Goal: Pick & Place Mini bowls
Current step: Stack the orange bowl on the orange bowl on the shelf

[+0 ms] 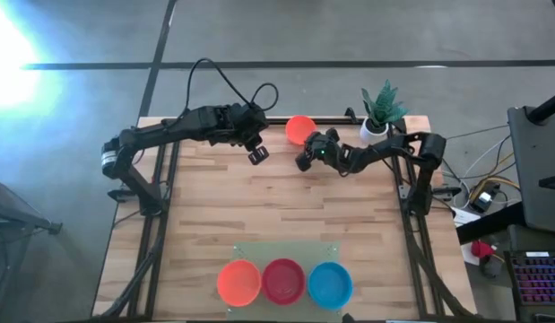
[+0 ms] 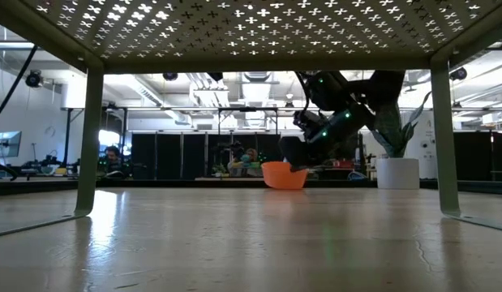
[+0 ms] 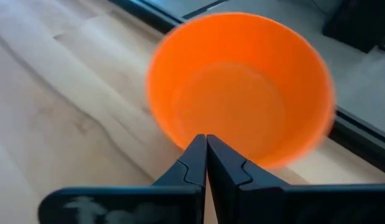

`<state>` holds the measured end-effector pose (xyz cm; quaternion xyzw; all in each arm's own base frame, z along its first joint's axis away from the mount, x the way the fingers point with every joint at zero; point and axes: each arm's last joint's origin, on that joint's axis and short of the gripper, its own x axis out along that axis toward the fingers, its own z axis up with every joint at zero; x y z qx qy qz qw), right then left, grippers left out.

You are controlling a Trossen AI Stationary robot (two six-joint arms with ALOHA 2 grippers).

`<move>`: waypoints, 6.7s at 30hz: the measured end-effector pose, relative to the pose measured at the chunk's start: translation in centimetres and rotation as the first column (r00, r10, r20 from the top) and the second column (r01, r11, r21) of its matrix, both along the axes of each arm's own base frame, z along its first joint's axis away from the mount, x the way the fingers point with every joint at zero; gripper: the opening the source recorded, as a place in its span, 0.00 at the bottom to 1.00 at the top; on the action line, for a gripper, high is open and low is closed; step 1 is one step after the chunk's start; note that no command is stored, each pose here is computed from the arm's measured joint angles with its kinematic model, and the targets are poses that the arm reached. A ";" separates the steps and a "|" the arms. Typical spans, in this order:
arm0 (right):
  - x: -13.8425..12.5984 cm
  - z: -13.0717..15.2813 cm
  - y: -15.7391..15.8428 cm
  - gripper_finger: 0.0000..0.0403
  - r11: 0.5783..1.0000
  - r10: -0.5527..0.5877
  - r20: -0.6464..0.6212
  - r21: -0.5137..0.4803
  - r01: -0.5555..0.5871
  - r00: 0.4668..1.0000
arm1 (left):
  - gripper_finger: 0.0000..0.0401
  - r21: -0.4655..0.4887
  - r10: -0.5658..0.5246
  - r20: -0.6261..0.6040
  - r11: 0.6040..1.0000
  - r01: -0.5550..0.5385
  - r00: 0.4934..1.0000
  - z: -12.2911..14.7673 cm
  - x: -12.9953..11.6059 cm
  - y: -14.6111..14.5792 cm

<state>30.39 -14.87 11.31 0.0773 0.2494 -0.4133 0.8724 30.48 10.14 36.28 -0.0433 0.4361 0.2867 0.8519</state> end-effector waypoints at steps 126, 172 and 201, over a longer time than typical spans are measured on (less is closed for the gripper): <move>-14.9 18.9 7.3 0.02 0.918 0.366 0.118 -0.208 -0.338 0.923 | 0.16 -0.548 0.803 0.262 0.580 -0.603 0.535 -15.9 12.1 6.0; -15.0 18.5 7.4 0.02 0.911 0.386 0.068 -0.187 -0.369 0.920 | 0.16 -0.680 0.895 0.326 0.445 -0.583 0.303 -18.3 13.0 7.7; -15.0 18.5 7.4 0.02 0.913 0.383 0.074 -0.183 -0.365 0.921 | 0.02 -0.692 0.908 0.299 0.417 -0.589 0.292 -19.3 13.0 8.2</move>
